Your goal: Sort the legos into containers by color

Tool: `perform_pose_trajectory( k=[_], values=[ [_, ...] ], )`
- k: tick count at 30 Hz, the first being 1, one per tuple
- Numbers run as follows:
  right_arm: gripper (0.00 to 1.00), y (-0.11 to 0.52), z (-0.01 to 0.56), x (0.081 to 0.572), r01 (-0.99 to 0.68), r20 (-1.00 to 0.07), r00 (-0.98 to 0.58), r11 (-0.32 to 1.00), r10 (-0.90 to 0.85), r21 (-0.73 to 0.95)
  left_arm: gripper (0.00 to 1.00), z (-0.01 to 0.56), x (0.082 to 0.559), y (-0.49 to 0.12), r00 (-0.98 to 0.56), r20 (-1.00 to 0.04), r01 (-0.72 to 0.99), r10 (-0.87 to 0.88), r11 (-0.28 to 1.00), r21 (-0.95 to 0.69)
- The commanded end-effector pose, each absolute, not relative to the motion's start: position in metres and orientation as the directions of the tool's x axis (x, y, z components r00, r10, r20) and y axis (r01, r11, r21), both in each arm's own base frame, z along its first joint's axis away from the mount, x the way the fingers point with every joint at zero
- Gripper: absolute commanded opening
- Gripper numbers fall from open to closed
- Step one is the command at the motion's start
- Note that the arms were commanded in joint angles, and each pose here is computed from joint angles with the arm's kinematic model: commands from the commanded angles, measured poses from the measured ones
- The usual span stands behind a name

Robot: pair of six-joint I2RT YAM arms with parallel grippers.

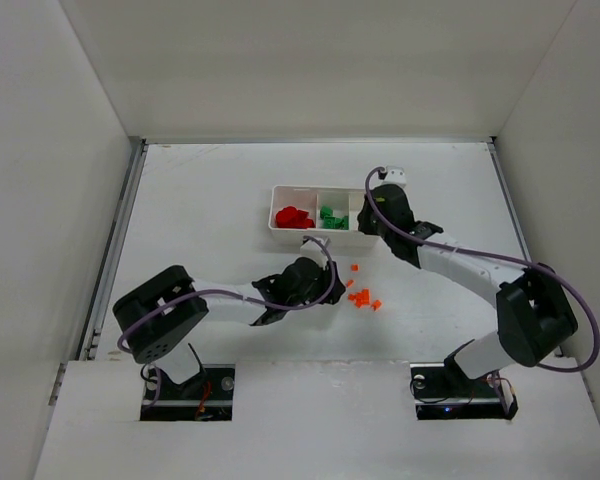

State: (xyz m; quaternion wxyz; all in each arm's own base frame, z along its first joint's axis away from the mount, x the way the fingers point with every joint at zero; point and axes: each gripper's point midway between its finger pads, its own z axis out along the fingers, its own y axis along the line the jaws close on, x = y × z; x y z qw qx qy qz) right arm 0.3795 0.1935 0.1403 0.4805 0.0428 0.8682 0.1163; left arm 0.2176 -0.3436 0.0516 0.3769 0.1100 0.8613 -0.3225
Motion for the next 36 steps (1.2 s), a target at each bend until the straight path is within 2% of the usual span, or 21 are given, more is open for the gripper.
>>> perform_pose_trajectory(
  k=[1,4,8,13,16,21,25,29,32,36],
  values=[
    [0.21,0.194,0.174,0.406,-0.036,-0.874,-0.439,0.968,0.209,0.249,0.43,0.064,0.226,-0.356,-0.66,-0.749,0.462,-0.046,0.762,-0.454],
    [0.24,0.193,0.169,0.413,-0.027,-0.872,-0.445,0.97,0.204,0.241,0.43,0.061,0.227,-0.359,-0.658,-0.752,0.471,-0.027,0.765,-0.44],
    [0.39,0.188,0.17,0.416,-0.003,-0.879,-0.428,0.973,0.209,0.233,0.43,0.06,0.229,-0.361,-0.659,-0.752,0.473,-0.016,0.768,-0.431],
    [0.43,0.183,0.185,0.407,-0.01,-0.892,-0.395,0.97,0.221,0.245,0.43,0.058,0.231,-0.365,-0.658,-0.753,0.479,-0.003,0.77,-0.421],
    [0.42,0.176,0.189,0.395,-0.008,-0.893,-0.381,0.965,0.241,0.263,0.42,0.055,0.232,-0.366,-0.656,-0.755,0.484,0.011,0.774,-0.409],
    [0.32,0.174,0.178,0.36,-0.018,-0.875,-0.394,0.949,0.283,0.315,0.42,0.05,0.236,-0.37,-0.648,-0.761,0.496,0.042,0.781,-0.38],
    [0.3,0.169,0.162,0.331,-0.015,-0.855,-0.418,0.938,0.308,0.345,0.4,0.049,0.24,-0.375,-0.63,-0.774,0.508,0.062,0.787,-0.35],
    [0.31,0.165,0.138,0.297,0.003,-0.818,-0.462,0.923,0.342,0.384,0.38,0.046,0.243,-0.379,-0.616,-0.782,0.517,0.091,0.796,-0.315],
    [0.37,0.162,0.12,0.277,0.028,-0.795,-0.5,0.923,0.345,0.383,0.35,0.042,0.244,-0.384,-0.61,-0.784,0.526,0.115,0.798,-0.292],
    [0.41,0.155,0.102,0.254,0.087,-0.771,-0.53,0.927,0.354,0.366,0.29,0.037,0.244,-0.39,-0.601,-0.785,0.538,0.15,0.802,-0.259]
  ],
)
